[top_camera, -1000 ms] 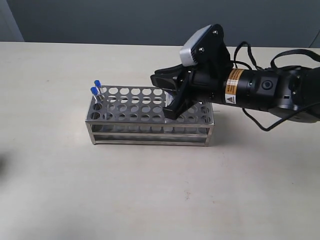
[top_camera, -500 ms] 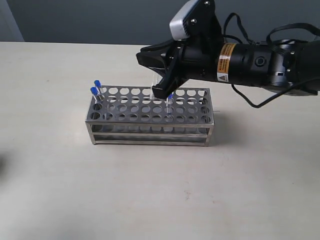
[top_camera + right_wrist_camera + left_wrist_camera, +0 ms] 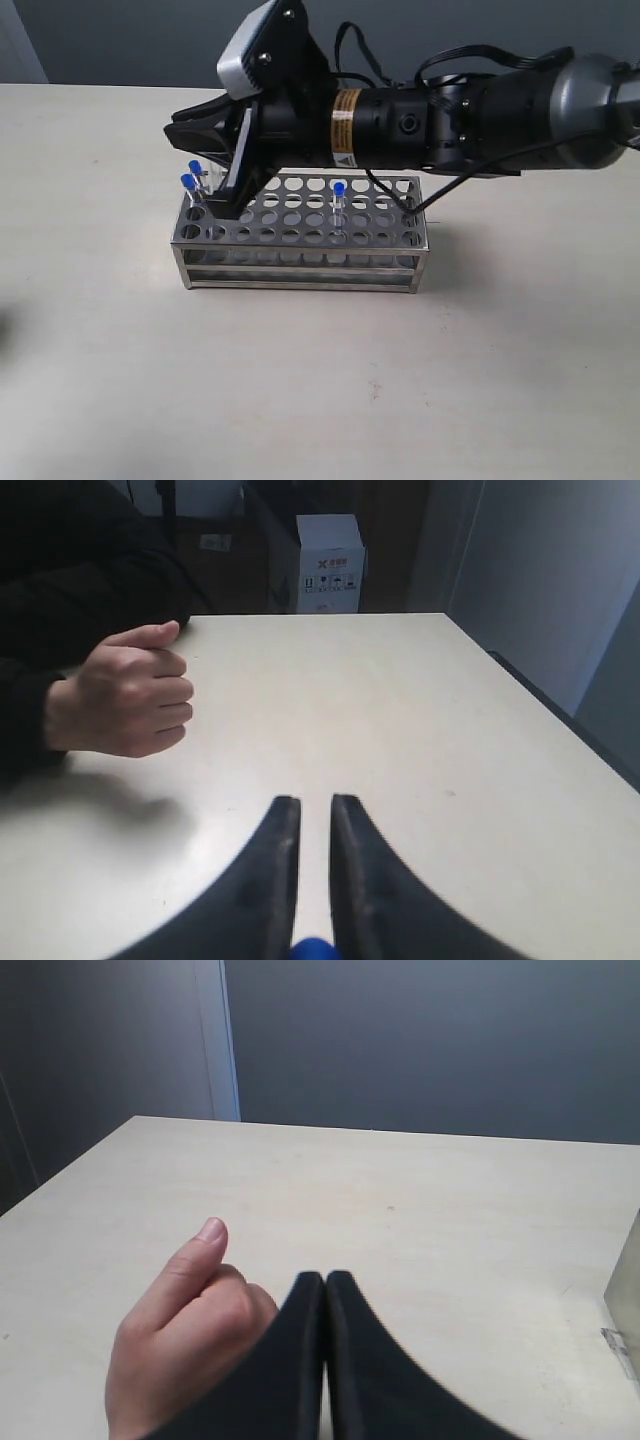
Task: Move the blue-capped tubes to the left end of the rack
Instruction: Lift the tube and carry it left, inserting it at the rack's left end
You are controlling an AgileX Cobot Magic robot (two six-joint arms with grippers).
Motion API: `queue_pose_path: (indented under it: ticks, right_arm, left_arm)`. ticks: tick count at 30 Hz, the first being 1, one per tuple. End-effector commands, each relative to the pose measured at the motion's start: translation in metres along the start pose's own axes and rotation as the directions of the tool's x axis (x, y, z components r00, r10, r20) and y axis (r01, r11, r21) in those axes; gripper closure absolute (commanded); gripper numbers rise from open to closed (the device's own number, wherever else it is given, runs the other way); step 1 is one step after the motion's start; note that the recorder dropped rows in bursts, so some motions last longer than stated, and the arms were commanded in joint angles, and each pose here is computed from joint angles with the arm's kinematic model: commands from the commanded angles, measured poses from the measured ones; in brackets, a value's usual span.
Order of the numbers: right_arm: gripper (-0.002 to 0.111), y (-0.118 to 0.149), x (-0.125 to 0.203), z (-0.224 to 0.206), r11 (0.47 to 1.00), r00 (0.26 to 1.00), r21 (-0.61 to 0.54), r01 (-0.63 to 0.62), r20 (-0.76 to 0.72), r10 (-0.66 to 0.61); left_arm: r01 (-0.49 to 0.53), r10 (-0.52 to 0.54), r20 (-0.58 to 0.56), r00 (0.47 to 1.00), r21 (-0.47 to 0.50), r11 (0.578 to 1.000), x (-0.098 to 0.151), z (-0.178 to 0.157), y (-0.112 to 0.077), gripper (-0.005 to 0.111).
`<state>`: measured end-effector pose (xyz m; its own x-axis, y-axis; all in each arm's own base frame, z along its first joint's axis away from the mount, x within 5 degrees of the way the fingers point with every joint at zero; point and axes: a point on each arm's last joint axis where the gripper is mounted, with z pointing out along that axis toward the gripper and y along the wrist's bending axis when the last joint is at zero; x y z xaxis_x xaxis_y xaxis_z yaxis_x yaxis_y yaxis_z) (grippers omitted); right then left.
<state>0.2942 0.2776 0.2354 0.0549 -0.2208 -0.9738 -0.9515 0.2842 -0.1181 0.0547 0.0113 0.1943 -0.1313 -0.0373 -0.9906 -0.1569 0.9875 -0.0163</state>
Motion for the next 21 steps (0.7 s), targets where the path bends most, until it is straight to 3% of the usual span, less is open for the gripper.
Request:
queue_pose_path:
  ticks: [1,21]
  right_arm:
    - [0.109,-0.007,0.004,0.013,1.0,1.0,-0.001,0.0,0.0,0.0]
    - [0.109,-0.023,0.037,0.052,0.996,0.997,-0.037,-0.077,-0.023,0.076]
  left_arm:
    - [0.003,-0.003,-0.002,1.0,0.009,1.0,0.001,0.0,0.0,0.106]
    - [0.003,-0.003,-0.002,1.0,0.009,1.0,0.001,0.0,0.0,0.106]
